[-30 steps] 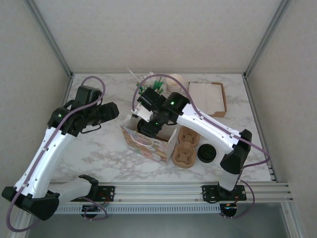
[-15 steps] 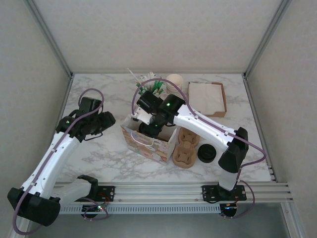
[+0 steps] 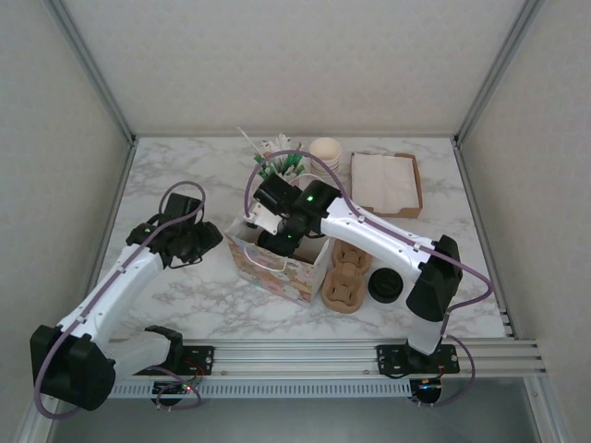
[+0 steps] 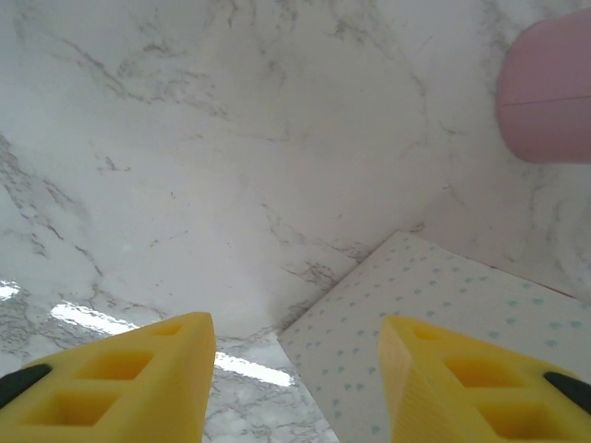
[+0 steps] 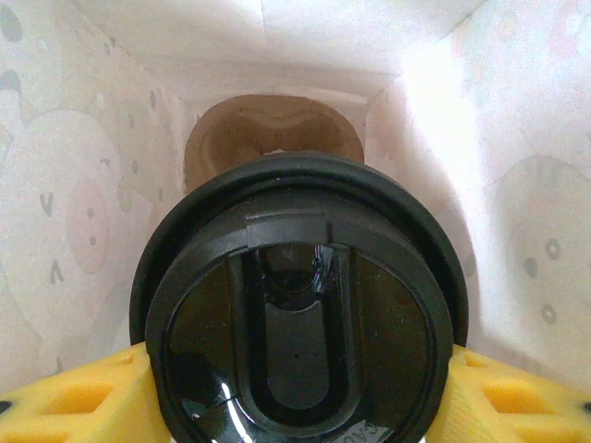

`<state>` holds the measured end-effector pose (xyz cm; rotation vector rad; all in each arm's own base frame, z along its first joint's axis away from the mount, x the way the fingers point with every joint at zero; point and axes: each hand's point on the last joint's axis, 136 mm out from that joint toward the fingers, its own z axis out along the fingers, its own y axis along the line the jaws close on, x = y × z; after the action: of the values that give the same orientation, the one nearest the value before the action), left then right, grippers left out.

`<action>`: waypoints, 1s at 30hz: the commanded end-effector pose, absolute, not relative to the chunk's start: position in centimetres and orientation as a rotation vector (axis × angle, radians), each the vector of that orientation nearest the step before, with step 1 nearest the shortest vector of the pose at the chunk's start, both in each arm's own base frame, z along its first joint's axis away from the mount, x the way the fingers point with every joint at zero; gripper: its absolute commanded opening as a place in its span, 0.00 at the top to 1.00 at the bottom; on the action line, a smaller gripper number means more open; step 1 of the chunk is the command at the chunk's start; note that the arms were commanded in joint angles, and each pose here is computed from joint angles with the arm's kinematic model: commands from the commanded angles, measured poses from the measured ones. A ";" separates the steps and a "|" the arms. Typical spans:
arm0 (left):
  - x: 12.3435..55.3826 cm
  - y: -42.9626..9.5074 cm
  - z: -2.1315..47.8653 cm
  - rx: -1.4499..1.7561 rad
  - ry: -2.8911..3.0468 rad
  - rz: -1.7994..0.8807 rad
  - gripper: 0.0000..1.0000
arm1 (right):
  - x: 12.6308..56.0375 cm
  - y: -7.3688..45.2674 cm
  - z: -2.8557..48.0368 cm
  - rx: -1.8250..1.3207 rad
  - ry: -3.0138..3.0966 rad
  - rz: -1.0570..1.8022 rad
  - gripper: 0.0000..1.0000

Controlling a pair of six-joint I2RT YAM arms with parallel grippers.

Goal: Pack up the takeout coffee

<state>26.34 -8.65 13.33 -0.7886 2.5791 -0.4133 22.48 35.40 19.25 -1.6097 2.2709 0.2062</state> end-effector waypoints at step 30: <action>25.6 -10.2 6.4 -0.788 2.697 -0.440 0.51 | 22.3 36.1 12.5 -1.595 2.372 0.250 0.46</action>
<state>25.76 -9.98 6.30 -0.8080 2.6939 -0.4337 23.42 38.13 16.69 -1.5448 2.2289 0.3052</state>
